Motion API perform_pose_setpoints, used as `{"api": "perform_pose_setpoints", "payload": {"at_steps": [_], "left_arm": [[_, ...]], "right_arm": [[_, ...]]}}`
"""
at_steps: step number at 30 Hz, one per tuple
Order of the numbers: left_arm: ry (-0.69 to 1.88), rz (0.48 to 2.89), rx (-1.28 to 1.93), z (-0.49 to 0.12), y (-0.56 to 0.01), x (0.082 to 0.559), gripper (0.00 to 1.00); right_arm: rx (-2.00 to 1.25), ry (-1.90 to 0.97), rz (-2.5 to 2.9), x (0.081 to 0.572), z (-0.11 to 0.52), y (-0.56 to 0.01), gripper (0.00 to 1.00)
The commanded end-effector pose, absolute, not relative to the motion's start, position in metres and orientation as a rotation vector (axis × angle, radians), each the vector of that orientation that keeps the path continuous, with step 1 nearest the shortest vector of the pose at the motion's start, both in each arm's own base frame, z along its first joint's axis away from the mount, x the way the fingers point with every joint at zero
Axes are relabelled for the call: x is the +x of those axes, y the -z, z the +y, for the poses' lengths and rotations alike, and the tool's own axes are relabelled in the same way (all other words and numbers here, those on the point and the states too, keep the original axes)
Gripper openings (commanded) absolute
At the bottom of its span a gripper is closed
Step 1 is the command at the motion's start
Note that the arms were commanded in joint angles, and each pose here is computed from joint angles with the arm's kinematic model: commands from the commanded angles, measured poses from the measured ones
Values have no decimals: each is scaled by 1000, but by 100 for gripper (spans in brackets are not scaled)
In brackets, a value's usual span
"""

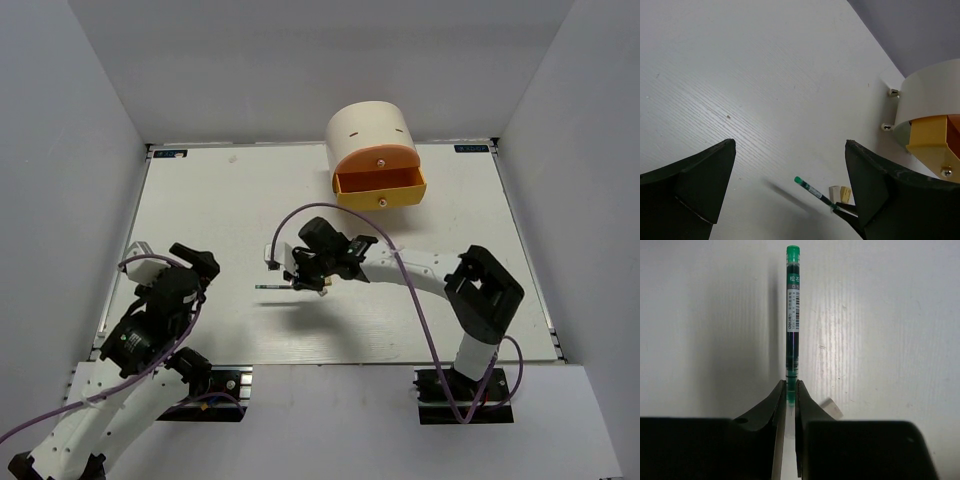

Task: Sort the stationery into containers
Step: Grab a piece of stationery with the right arm, then place the stationery into the container

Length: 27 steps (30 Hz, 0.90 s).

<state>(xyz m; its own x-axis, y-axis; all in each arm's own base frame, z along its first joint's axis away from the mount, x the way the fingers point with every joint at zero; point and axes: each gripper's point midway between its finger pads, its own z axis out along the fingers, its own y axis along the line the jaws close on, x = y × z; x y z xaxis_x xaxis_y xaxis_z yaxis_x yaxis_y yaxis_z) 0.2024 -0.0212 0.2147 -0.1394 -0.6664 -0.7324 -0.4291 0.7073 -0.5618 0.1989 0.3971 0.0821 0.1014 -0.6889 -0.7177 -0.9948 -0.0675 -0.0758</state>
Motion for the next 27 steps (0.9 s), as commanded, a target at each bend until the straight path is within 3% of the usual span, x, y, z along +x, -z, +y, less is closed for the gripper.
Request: {"api": "perform_pose_setpoints", "payload": {"at_steps": [1,20,27], "left_arm": [[251,1777,-861,-23,-213,205,100],[348,1840,-770,-63,-197,231,100],[362,1868,-739,-74,-190,240,100]], "right_arm": [[-1713,-649,1603,223,399,-121,2],[-1280,-231,1436,373,303,-287,1],[-1253,-114,1431,408,257,-295,0]]}}
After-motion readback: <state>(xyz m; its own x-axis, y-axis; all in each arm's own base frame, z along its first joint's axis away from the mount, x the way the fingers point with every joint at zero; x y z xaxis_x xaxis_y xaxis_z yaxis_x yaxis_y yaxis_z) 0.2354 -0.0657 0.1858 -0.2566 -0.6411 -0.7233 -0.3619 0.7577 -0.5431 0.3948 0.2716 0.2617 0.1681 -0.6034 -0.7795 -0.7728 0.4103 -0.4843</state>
